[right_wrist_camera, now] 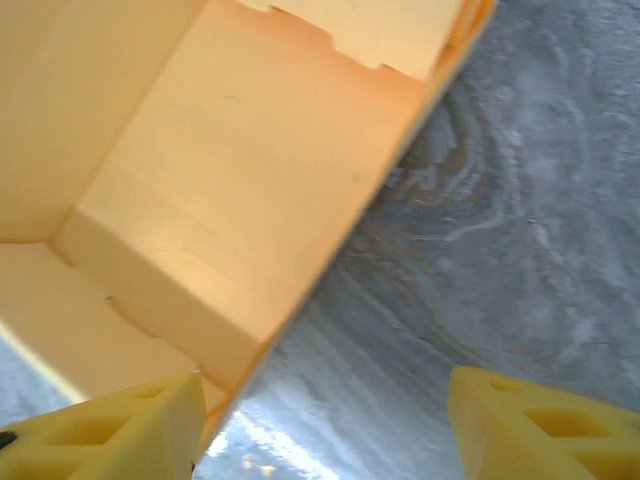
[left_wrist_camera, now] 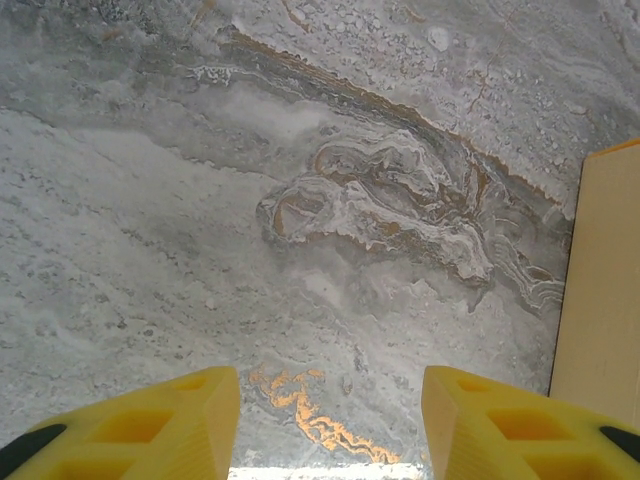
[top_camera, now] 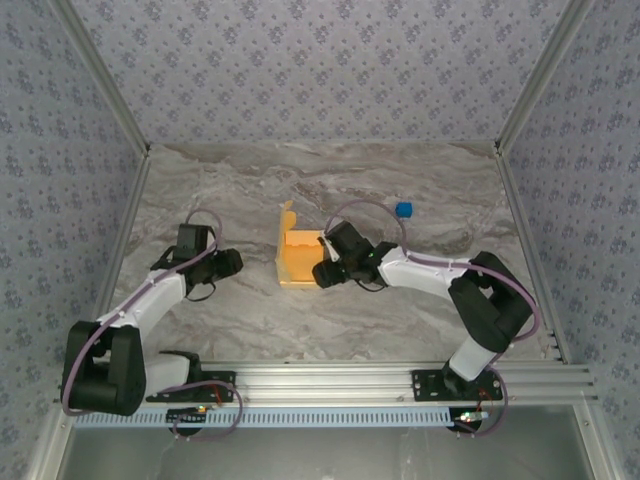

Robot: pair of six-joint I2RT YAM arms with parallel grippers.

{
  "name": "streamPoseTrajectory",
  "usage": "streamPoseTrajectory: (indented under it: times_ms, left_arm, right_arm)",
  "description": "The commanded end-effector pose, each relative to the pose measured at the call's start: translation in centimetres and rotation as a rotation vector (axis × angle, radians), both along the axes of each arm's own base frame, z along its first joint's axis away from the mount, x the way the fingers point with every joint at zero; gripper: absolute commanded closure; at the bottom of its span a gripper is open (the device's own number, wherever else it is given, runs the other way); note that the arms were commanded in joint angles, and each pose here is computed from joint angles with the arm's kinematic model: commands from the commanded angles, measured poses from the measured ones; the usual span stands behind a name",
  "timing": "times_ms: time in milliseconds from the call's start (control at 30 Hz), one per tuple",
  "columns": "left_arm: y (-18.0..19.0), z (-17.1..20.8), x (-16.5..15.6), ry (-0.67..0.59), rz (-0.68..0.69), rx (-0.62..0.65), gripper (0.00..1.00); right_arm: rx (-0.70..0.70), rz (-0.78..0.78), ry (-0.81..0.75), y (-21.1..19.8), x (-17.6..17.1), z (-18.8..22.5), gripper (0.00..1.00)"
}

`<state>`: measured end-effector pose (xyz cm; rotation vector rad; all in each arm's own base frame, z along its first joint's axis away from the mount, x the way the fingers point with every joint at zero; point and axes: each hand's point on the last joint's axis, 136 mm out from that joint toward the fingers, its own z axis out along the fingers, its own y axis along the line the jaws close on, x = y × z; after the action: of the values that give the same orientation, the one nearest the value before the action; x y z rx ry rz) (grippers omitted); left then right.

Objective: Fold the paper box

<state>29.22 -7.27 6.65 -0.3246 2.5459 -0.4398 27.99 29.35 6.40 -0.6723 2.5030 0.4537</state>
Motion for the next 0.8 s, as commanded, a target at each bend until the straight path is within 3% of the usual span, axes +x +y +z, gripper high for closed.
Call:
streamPoseTrajectory:
  times_ms: [0, 167, 333, 767]
  left_arm:
    - [-0.6, 0.7, 0.3, -0.052, -0.003, -0.033, 0.49]
    - [-0.8, 0.4, -0.3, -0.050, -0.017, -0.029, 0.49]
    - [-1.2, 0.7, -0.2, -0.067, -0.037, -0.042, 0.49]
    - [-1.6, 1.3, 0.0, -0.081, -0.075, -0.030, 0.49]
  right_arm:
    - [0.081, 0.016, -0.012, 0.6, -0.6, 2.1, 0.33]
    - [0.130, 0.042, -0.061, -0.1, 0.5, 4.2, 0.33]
    - [0.219, 0.080, -0.042, -0.4, 4.4, 4.8, 0.37]
    - [0.192, 0.222, 0.056, 2.0, 10.9, 1.7, 0.42]
